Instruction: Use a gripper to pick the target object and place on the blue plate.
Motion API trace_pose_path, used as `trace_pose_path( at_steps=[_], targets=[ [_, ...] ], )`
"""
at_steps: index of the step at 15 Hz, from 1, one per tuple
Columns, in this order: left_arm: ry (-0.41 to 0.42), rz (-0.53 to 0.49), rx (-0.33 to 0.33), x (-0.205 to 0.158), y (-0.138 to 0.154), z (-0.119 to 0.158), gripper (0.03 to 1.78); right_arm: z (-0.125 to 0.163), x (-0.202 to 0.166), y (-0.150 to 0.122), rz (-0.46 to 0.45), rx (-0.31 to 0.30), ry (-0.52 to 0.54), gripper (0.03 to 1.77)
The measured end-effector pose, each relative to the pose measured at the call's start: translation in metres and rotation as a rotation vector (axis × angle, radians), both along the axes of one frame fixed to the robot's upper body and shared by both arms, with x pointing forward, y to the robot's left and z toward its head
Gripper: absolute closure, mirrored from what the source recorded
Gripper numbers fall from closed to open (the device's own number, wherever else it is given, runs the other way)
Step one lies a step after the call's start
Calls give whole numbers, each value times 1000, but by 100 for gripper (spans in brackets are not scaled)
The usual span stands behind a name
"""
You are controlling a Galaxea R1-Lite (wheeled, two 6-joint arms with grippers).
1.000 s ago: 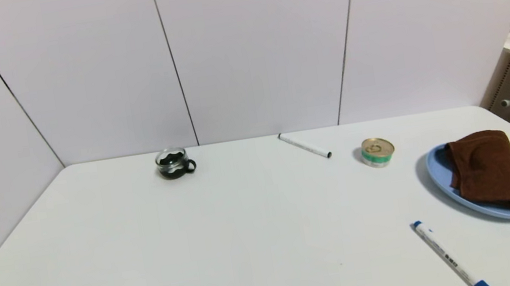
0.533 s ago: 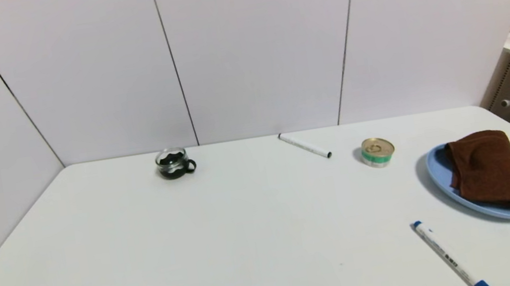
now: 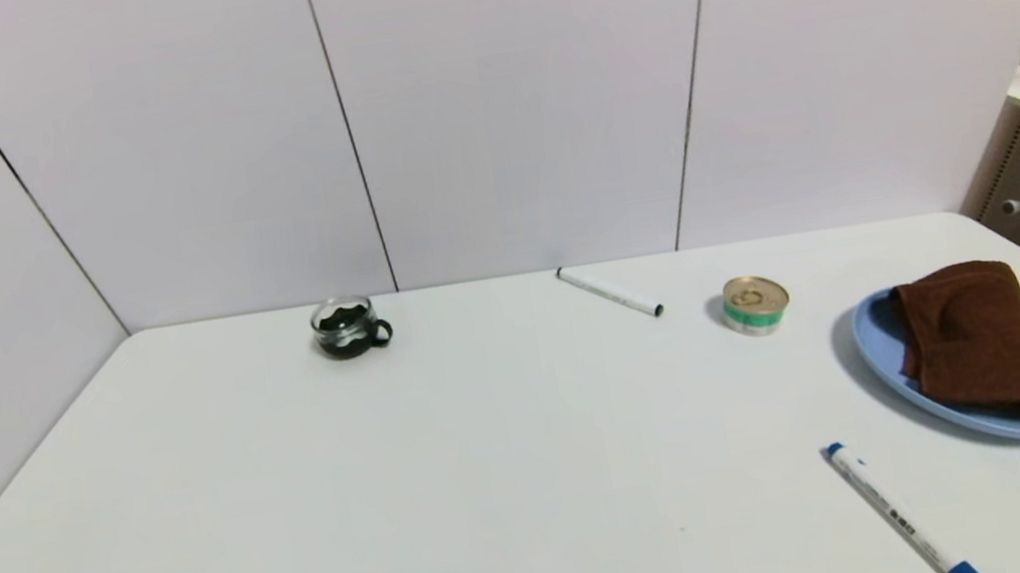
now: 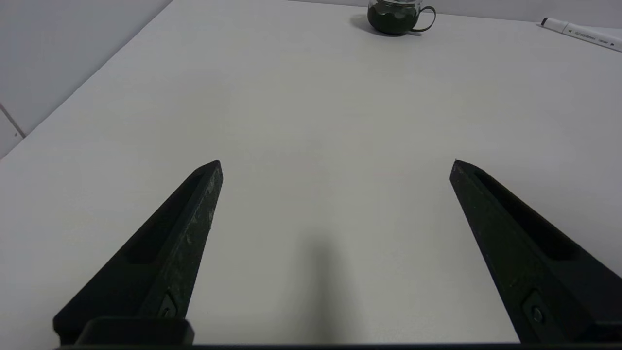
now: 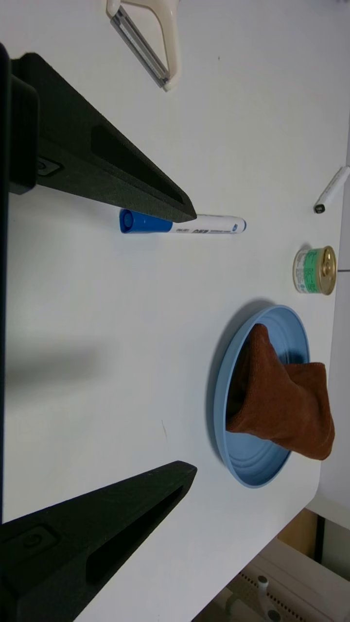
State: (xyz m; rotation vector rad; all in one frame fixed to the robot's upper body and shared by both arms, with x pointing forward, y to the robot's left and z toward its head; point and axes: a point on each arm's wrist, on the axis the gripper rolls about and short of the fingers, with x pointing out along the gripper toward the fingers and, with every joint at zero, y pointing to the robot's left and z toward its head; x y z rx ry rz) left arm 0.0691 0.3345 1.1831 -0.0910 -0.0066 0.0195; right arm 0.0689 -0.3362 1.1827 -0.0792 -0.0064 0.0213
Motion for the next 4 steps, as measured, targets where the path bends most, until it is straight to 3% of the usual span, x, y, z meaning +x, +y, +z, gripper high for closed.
trace_pose_path(
  at_steps=[4],
  targets=[
    [0,0,0,0,0,0,12,0,0,0,0,9,3,11]
  ],
)
